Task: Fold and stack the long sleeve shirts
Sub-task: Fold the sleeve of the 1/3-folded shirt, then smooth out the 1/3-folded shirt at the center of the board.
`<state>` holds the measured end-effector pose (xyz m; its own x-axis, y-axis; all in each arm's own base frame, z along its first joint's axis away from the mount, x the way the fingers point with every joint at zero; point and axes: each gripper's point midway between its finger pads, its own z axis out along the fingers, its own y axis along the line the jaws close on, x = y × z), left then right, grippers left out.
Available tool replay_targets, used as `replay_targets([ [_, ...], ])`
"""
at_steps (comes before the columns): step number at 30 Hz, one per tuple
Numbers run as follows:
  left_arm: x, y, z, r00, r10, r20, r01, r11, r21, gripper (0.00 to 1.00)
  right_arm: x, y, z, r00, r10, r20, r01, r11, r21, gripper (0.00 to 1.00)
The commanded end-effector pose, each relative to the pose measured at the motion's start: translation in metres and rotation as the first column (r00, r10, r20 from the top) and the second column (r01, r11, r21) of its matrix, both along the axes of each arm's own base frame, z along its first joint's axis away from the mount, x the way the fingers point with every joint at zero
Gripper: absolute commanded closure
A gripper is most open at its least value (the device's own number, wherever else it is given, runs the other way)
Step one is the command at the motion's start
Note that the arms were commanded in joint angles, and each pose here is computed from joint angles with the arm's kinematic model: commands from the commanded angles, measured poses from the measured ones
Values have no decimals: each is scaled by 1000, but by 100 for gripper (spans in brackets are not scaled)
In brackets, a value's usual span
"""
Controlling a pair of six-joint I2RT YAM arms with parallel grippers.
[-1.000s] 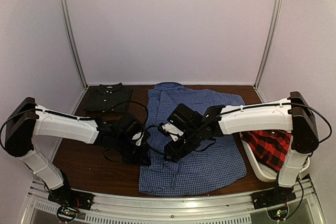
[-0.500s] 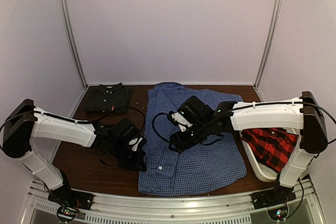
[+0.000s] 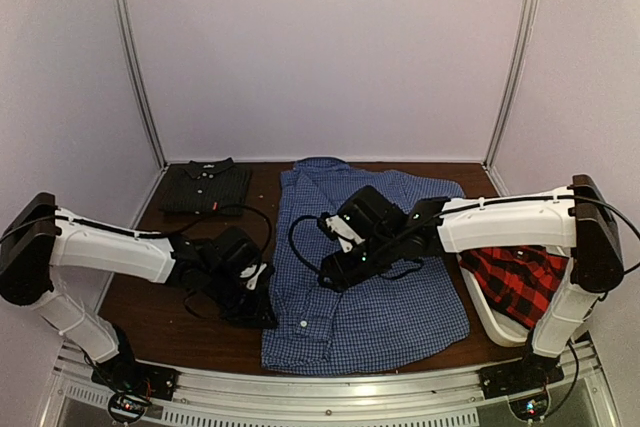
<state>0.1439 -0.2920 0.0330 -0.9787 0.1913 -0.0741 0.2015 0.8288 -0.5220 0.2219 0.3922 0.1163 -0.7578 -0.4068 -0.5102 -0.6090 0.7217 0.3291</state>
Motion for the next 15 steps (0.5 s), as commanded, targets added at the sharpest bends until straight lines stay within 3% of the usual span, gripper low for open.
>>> replay_targets([
  [1, 11, -7, 33, 996, 16, 83, -12, 998, -54, 78, 2, 7, -1, 1000, -1, -9, 2, 999, 37, 41],
  [7, -1, -25, 53, 992, -40, 119, 55, 991, -124, 80, 0, 24, -7, 999, 23, -44, -19, 995, 95, 52],
  [15, -51, -17, 3, 998, -47, -29, 44, 995, -89, 91, -11, 38, -25, 990, 50, -132, -27, 985, 172, 68],
])
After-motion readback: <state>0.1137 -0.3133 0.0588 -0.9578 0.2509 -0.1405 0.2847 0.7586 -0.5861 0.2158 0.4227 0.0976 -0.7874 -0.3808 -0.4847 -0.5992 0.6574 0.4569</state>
